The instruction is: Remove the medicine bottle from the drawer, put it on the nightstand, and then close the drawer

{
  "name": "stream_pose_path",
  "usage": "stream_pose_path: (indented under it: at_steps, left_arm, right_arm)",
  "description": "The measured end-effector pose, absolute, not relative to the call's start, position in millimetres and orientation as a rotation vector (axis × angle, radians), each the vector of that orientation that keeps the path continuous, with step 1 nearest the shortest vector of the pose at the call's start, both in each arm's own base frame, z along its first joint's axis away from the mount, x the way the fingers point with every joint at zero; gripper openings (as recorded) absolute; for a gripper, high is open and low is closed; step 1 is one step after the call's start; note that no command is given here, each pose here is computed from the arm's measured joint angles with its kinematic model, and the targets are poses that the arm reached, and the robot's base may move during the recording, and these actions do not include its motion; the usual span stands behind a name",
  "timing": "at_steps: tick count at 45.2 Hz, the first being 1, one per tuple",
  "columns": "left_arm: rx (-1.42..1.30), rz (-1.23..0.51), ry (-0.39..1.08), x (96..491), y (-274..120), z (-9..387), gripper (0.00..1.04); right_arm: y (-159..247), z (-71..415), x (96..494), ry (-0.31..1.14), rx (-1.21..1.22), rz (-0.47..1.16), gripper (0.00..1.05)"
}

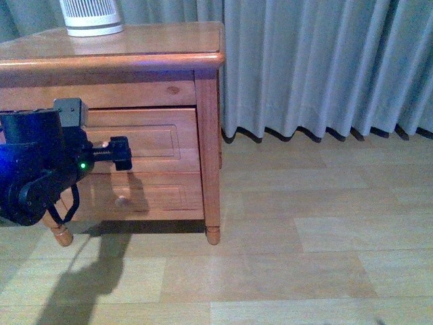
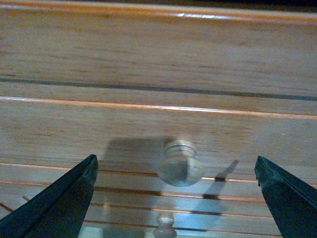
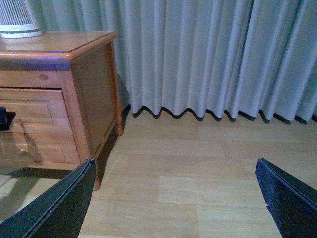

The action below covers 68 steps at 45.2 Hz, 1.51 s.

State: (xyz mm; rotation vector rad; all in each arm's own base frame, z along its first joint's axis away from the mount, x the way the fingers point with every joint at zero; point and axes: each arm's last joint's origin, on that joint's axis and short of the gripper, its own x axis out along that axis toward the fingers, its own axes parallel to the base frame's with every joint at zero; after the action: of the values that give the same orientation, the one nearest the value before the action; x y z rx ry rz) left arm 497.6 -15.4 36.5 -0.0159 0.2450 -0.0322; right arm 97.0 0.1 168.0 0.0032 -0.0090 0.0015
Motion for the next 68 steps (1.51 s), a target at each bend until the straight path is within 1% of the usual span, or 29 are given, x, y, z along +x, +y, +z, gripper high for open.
stream_pose_path:
  at_steps: [16,38,43,45,50,52,57,60,68]
  left_arm:
    - [-0.024,-0.041,0.257,504,-10,22,0.98]
    - [-0.026,-0.054,0.252,510,-9,27,0.98]
    - [-0.025,-0.058,0.252,510,-9,27,0.89]
    - [-0.026,-0.060,0.252,510,-9,27,0.79]
    - [-0.026,-0.061,0.250,511,-9,27,0.58]
    - [-0.026,-0.062,0.250,511,-9,27,0.47]
    - [-0.025,-0.067,0.250,511,-8,27,0.32]
    - [-0.025,-0.067,0.249,511,-8,28,0.27]
    - [-0.023,-0.068,0.249,511,-8,28,0.26]
  right_arm:
    - [0,168,97,-0.009,0.003,0.002,0.98]
    - [0,168,97,-0.009,0.003,0.002,0.98]
    - [0,168,97,-0.009,0.003,0.002,0.98]
    - [0,168,97,-0.009,0.003,0.002,0.98]
    - [0,168,97,-0.009,0.003,0.002,0.98]
    - [0,168,97,-0.009,0.003,0.002,0.98]
    - [0,168,97,-0.009,0.003,0.002,0.98]
    - [0,168,97,-0.009,0.003,0.002,0.98]
    - [0,168,97,-0.009,0.003,0.002,0.98]
